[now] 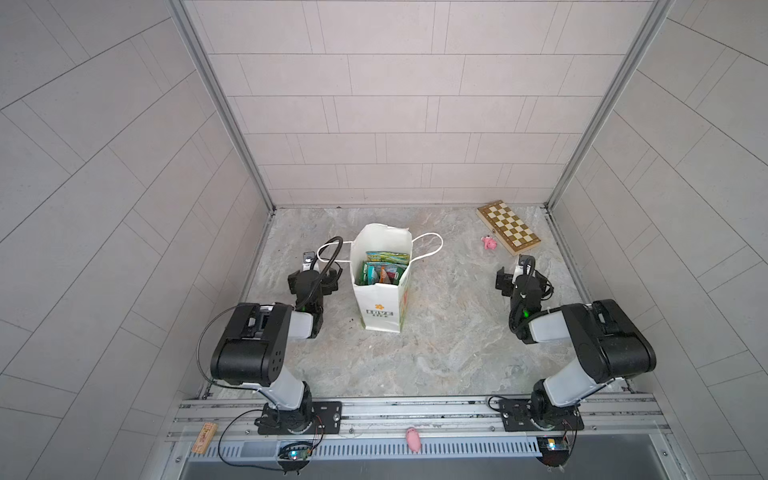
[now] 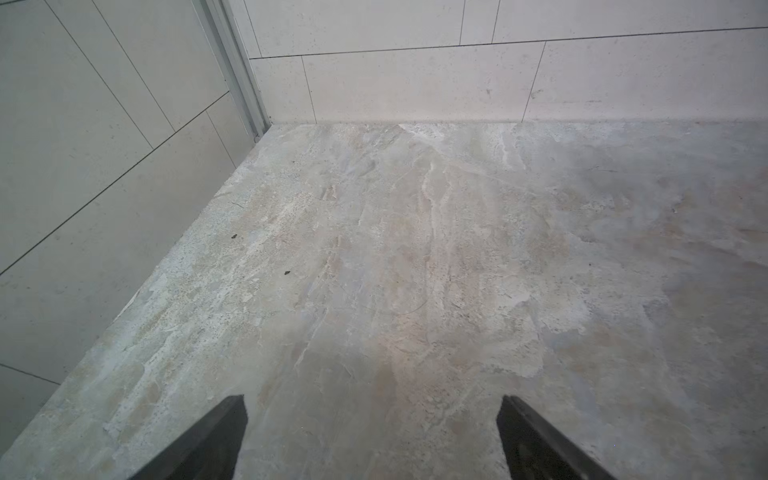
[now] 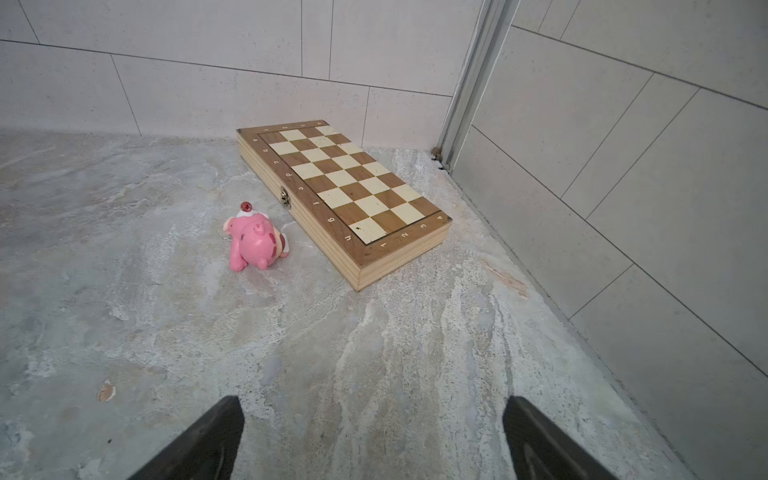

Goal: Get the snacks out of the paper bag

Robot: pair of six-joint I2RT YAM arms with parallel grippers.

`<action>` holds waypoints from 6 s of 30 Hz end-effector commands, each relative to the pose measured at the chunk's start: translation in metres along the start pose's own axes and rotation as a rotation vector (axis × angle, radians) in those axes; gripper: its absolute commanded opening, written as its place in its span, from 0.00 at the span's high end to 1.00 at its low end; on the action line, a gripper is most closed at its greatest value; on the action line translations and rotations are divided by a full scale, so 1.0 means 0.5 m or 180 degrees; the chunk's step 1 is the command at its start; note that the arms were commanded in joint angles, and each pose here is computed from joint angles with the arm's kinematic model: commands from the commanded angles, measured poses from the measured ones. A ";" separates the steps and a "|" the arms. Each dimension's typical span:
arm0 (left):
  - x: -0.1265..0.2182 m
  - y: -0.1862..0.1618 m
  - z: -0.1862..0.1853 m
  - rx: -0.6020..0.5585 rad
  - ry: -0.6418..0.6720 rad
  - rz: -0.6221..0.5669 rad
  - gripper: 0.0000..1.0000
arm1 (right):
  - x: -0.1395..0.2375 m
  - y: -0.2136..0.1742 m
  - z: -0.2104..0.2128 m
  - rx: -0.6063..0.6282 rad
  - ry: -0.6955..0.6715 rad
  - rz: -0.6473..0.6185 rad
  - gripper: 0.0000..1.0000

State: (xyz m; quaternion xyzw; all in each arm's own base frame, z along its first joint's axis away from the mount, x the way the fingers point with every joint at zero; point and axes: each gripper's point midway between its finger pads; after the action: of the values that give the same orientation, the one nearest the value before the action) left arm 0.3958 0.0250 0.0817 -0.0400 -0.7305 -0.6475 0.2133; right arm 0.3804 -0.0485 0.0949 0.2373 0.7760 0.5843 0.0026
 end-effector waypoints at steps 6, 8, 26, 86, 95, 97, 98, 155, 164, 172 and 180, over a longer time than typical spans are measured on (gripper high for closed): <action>0.000 0.011 0.002 0.0021 0.0012 -0.0055 0.00 | 0.000 0.004 -0.002 0.0025 -0.0031 -0.0012 0.01; 0.000 0.011 0.003 0.0022 0.0014 -0.0052 0.00 | 0.000 0.004 -0.001 0.0029 -0.0028 -0.0011 0.01; 0.041 0.046 0.048 0.0241 0.0331 -0.0352 0.00 | 0.014 0.007 -0.021 -0.0064 -0.0152 -0.0085 0.01; 0.312 0.319 -0.166 0.2866 -0.1667 0.0916 0.47 | 0.227 0.233 0.115 -0.0563 0.2013 0.0471 0.01; 0.299 0.323 -0.179 0.2913 -0.1789 0.0910 0.78 | 0.230 0.222 0.148 -0.0538 0.2200 0.0539 0.01; 0.299 0.326 -0.181 0.2907 -0.1816 0.0902 0.87 | 0.232 0.219 0.159 -0.0521 0.2271 0.0557 0.01; 0.299 0.329 -0.182 0.2901 -0.1832 0.0882 0.92 | 0.233 0.217 0.166 -0.0522 0.2307 0.0570 0.01; 0.209 0.648 -0.381 0.0809 -0.3258 0.0295 1.00 | 0.272 0.226 0.776 -0.0812 0.3289 -0.0208 0.20; 0.263 0.632 -0.385 0.0759 -0.3430 0.0295 1.00 | 0.249 0.231 0.819 -0.0809 0.3268 -0.0195 0.20; 0.307 0.582 -0.367 0.0764 -0.3410 0.0260 1.00 | 0.260 0.151 0.721 -0.0544 0.3028 -0.0072 0.17; 0.354 0.537 -0.385 0.0757 -0.3505 0.0323 1.00 | 0.241 0.058 0.567 -0.0270 0.2580 0.0184 0.15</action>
State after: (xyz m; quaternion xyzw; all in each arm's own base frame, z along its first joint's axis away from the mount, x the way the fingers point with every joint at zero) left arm 0.3950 -0.1450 0.3707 -0.3962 -0.8141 -0.4149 -0.0906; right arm 0.3615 0.2827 0.0557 -0.0080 0.6656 0.6658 -0.3370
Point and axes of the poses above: each gripper's point midway between its finger pads, its own x axis back along the fingers, its own z axis along the line the jaws close on, y = z × x, and after that the axes turned 10 degrees about x, right-handed
